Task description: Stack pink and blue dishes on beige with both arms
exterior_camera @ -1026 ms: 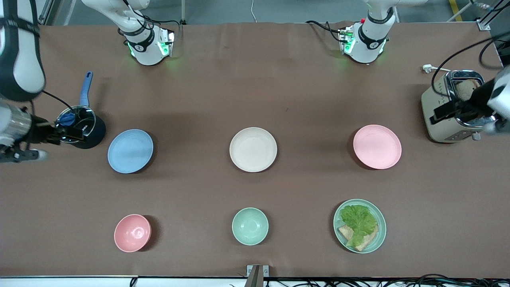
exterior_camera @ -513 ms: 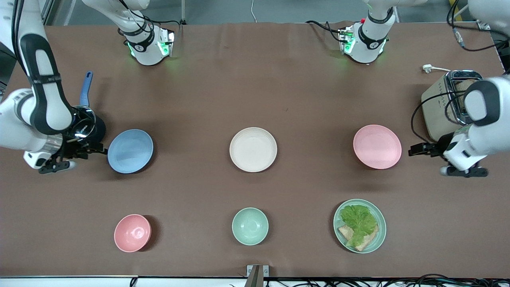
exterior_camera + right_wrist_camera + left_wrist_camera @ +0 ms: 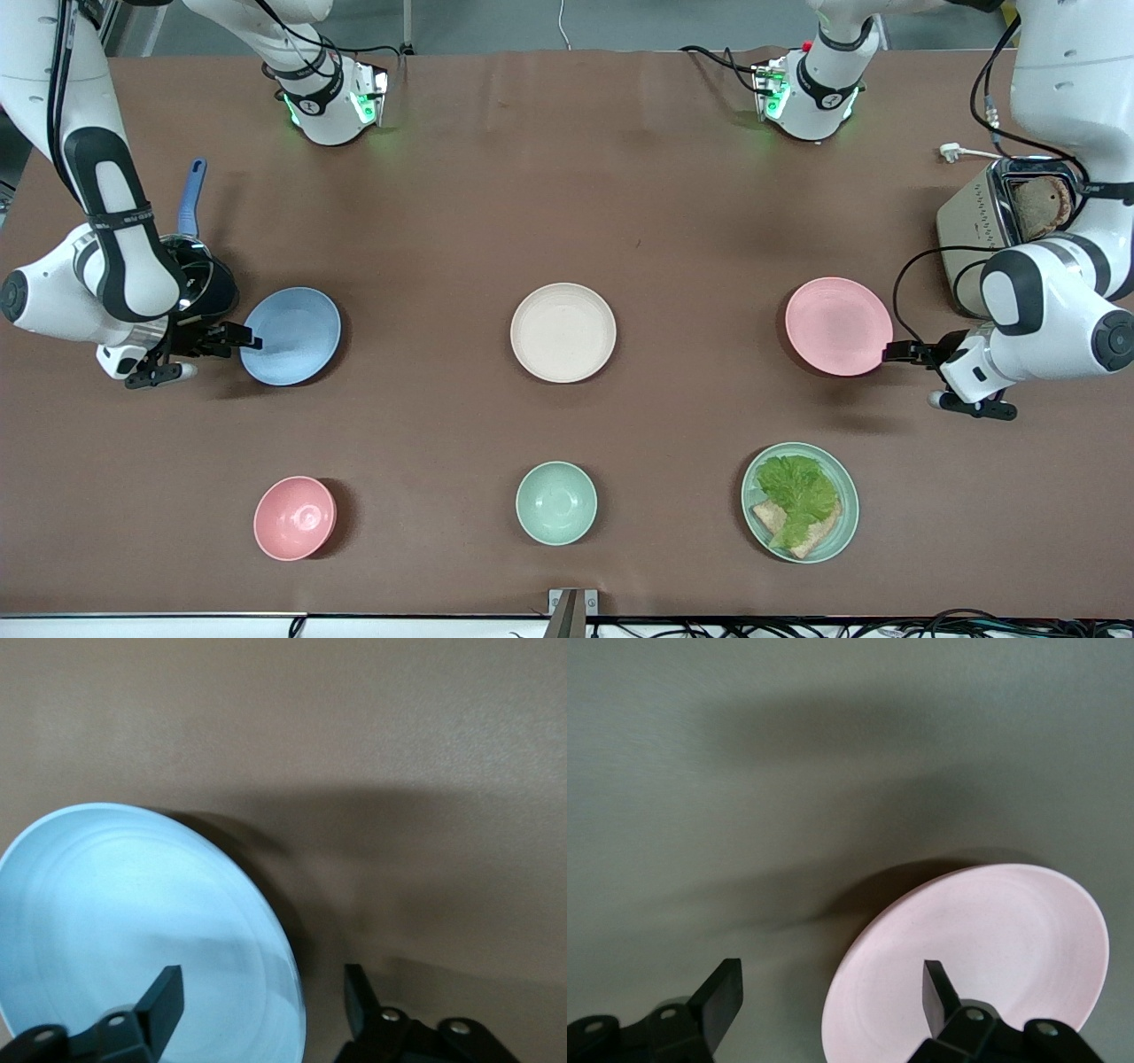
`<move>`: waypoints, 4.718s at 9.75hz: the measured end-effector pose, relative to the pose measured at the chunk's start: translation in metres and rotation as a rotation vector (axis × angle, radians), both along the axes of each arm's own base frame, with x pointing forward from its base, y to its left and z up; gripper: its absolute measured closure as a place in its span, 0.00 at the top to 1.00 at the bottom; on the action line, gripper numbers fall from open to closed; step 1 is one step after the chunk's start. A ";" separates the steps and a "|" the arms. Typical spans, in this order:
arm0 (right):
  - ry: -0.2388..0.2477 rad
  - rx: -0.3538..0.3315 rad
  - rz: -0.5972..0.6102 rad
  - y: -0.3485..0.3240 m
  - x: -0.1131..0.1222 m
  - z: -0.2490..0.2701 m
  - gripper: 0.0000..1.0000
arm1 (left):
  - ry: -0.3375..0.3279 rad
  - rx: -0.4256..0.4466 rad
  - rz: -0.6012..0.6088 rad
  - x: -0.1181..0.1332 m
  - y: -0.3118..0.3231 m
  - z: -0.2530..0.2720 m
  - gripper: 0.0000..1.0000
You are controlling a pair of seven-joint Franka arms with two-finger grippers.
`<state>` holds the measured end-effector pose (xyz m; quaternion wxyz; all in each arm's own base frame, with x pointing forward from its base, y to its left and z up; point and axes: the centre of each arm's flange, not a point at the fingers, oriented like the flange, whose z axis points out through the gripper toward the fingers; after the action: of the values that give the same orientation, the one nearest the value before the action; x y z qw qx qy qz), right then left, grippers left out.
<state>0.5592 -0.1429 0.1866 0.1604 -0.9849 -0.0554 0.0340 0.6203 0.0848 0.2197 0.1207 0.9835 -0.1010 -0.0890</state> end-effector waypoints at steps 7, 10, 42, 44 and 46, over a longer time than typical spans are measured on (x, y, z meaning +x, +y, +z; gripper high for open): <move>0.045 0.039 -0.020 0.002 -0.009 -0.013 0.09 | 0.025 -0.118 -0.078 -0.028 0.002 -0.035 0.21; 0.124 0.109 -0.041 -0.003 0.022 0.045 0.06 | -0.016 -0.138 -0.086 -0.017 -0.011 0.008 0.05; 0.178 0.068 -0.246 0.489 -0.042 0.055 0.07 | -0.380 0.301 0.231 -0.041 -0.206 0.335 1.00; 0.165 0.073 -0.252 0.493 -0.043 0.045 0.11 | -0.347 0.273 0.181 -0.065 -0.166 0.389 1.00; 0.163 0.073 -0.256 0.492 -0.042 0.043 0.31 | -0.310 0.278 0.156 -0.084 -0.141 0.437 1.00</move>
<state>0.5175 0.3487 0.2295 0.2030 -0.9715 0.0824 0.0909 0.5358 -0.0564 0.6566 -0.0264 0.9975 -0.0286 0.0597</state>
